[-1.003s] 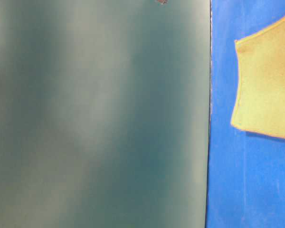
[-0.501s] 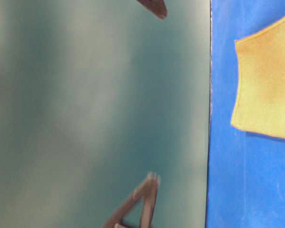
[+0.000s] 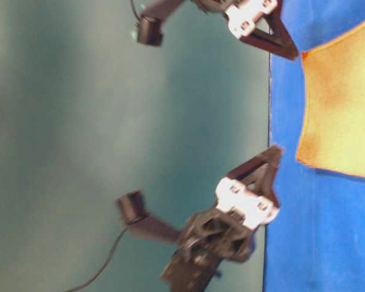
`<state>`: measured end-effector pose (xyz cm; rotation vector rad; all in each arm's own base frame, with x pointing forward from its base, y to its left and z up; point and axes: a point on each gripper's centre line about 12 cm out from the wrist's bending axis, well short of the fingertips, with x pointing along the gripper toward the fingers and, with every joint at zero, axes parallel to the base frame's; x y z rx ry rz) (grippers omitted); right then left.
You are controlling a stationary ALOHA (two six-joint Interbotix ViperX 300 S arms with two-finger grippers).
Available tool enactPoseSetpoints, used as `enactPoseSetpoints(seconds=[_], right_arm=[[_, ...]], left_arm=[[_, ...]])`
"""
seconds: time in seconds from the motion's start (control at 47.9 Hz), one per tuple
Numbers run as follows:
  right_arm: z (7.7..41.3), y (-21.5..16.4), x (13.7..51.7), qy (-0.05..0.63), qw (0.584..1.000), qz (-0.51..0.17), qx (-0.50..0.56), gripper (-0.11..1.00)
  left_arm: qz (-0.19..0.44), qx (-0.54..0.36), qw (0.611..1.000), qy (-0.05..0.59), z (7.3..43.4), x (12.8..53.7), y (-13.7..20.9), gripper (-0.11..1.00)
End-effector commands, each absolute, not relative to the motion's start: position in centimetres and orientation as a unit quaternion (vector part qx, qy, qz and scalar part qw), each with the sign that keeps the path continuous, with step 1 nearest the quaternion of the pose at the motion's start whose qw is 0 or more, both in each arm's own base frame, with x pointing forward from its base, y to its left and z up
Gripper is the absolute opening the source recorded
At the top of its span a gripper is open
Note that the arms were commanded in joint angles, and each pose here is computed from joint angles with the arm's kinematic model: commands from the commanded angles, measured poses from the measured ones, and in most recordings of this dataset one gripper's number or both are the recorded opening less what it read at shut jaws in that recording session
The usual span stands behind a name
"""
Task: Fold the orange towel.
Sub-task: 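Move both grippers to the top corners of the folded towel and grasp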
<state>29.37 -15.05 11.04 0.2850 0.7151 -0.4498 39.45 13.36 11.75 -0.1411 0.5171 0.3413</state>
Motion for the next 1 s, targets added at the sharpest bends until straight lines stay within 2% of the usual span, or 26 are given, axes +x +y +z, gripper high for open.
enactPoseSetpoints(seconds=[0.0,0.146,0.355,0.418,0.501,0.585,0.689,0.731,0.982], right_arm=[[11.1,-15.7,30.4,0.334,0.907,-0.217,0.137,0.64],[9.7,-16.2,30.8,0.347,0.901,-0.218,0.143,0.65],[9.0,-16.2,31.0,0.354,0.898,-0.218,0.146,0.64],[9.0,-16.2,31.1,0.354,0.898,-0.217,0.146,0.63],[8.9,-16.0,31.0,0.356,0.897,-0.216,0.147,0.55],[8.9,-15.6,31.1,0.357,0.897,-0.213,0.148,0.33],[8.8,-15.1,31.2,0.358,0.898,-0.207,0.149,0.05],[8.8,-15.0,31.2,0.358,0.899,-0.206,0.149,0.03],[8.8,-14.9,31.2,0.356,0.897,-0.210,0.156,0.03]], left_arm=[[0.177,-0.069,0.951,0.245,11.6,40.4,14.6,0.88],[0.183,-0.075,0.945,0.262,9.5,40.9,15.3,0.88],[0.186,-0.081,0.941,0.273,8.7,40.7,15.5,0.83],[0.185,-0.079,0.940,0.275,8.6,40.7,15.5,0.75],[0.184,-0.075,0.940,0.277,8.5,40.7,15.5,0.54],[0.183,-0.072,0.940,0.277,8.5,40.7,15.4,0.28],[0.183,-0.072,0.941,0.277,8.5,40.7,15.4,0.04],[0.182,-0.070,0.941,0.278,8.5,40.6,15.4,0.02],[0.180,-0.063,0.942,0.278,8.6,40.7,15.5,0.02]])
